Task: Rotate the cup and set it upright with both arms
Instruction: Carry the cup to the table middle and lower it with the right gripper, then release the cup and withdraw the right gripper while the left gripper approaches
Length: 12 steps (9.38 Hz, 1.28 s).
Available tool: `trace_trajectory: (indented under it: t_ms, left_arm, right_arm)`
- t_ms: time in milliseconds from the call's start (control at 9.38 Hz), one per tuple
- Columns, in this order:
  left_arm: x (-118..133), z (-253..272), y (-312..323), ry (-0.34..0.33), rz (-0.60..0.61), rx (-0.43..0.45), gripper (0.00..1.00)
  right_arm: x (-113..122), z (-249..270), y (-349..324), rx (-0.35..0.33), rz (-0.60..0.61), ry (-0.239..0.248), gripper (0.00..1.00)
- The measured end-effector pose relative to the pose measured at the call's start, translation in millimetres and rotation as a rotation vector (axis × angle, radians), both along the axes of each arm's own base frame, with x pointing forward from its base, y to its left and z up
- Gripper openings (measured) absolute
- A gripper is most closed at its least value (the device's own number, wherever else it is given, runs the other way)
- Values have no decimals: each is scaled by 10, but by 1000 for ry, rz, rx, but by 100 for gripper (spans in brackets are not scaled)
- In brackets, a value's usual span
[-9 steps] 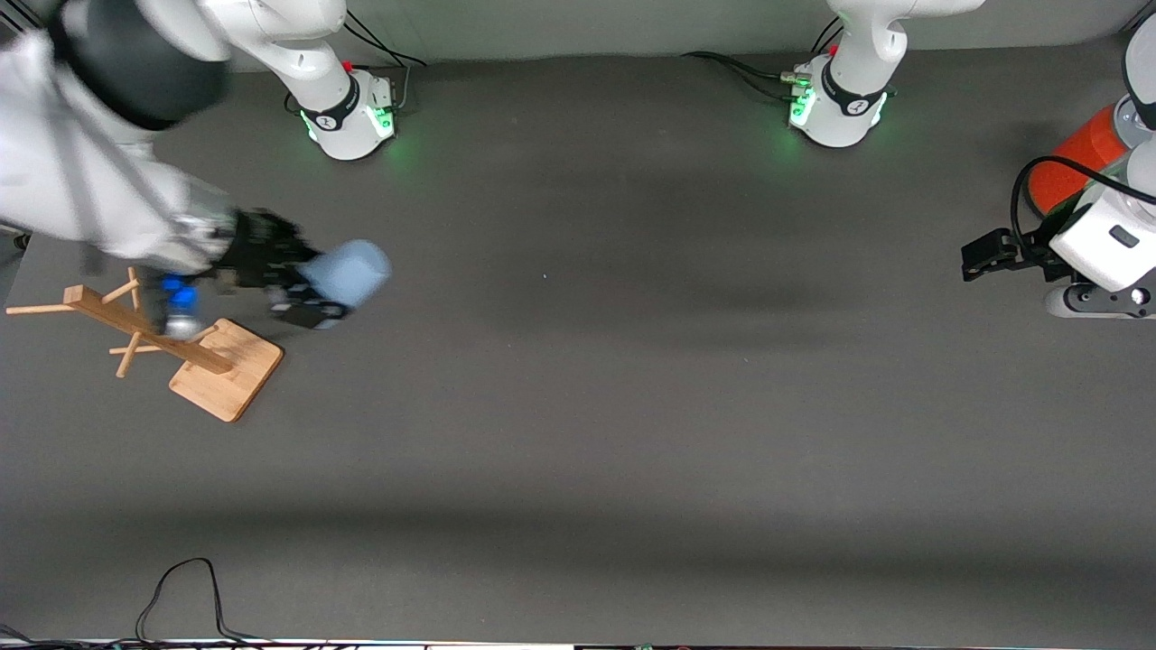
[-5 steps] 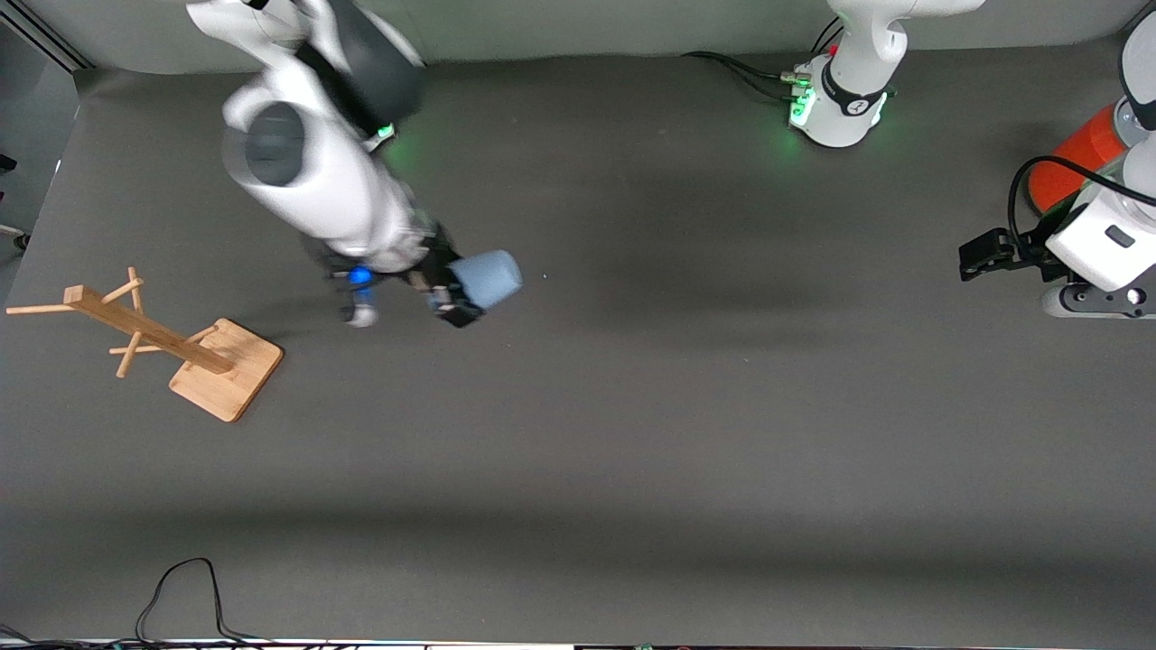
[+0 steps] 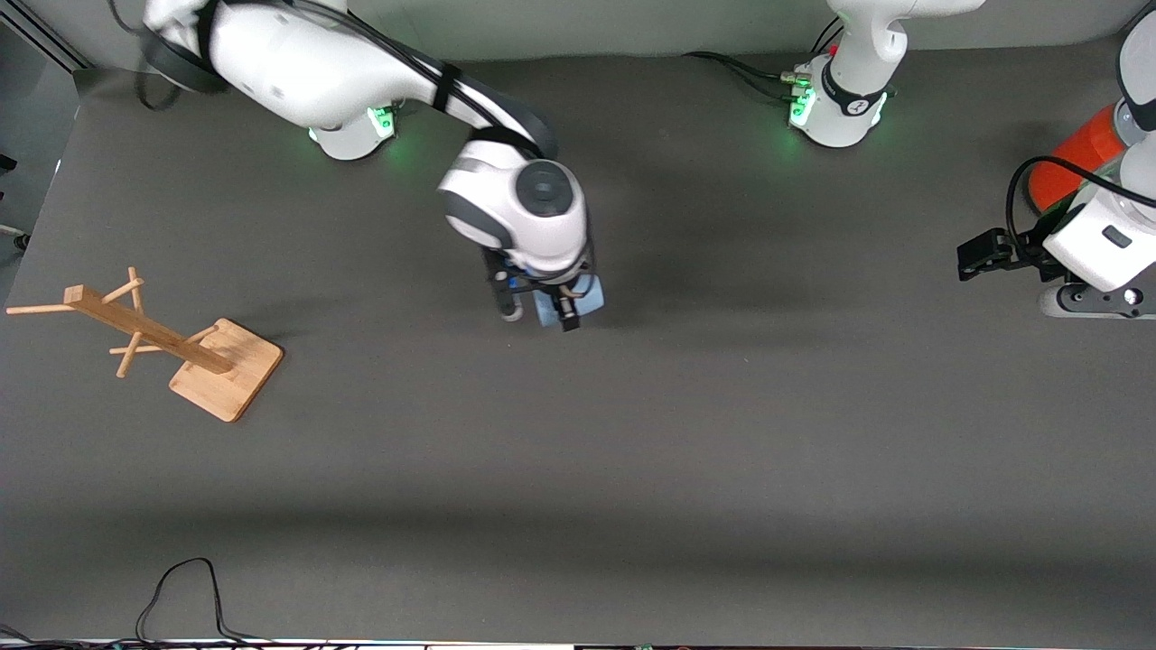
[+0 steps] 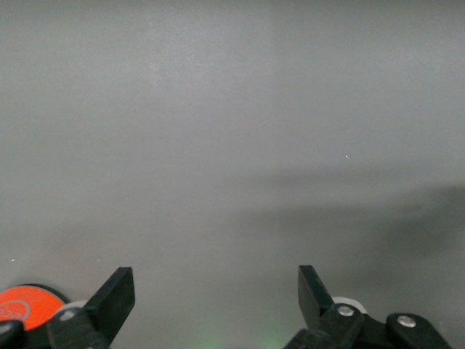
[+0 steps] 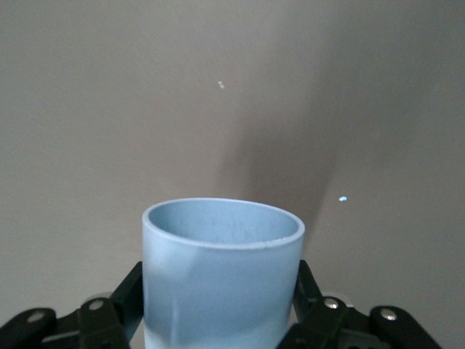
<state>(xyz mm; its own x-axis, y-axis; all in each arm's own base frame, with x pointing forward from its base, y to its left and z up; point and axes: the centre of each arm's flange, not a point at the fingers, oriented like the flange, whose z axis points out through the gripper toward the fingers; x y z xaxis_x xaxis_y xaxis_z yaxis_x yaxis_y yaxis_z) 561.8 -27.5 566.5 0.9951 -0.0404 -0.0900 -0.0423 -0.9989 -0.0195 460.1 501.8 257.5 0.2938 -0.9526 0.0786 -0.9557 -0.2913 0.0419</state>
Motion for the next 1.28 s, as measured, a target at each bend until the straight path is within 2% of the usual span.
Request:
trace_trajectory:
  t_ms: [213, 427, 640, 853, 960, 1067, 1280]
  left_arm:
    - [-1, -5, -7, 1, -1, 0, 100]
    - [-2, -7, -21, 1, -4, 0, 100]
    - [-5, -6, -68, 1, -11, 0, 100]
    - [-6, -5, -84, 1, -13, 0, 100]
    - [-6, -2, -104, 0, -16, 0, 100]
    - [-10, 8, -163, -2, -25, 0, 100]
    - [-26, 23, -423, -8, -12, 2, 100]
  right_arm:
    - [-174, -342, 112, -33, 25, 2, 82]
    - [-200, -497, 109, -55, 20, -17, 84]
    - [-141, -466, 105, -53, 30, -39, 100]
    - [89, -93, 75, -14, 109, -72, 100]
    - [220, 178, -42, -27, 200, -79, 100]
    - [386, 538, -245, -30, 313, -56, 100]
    - [827, 1324, -896, 26, 486, -10, 100]
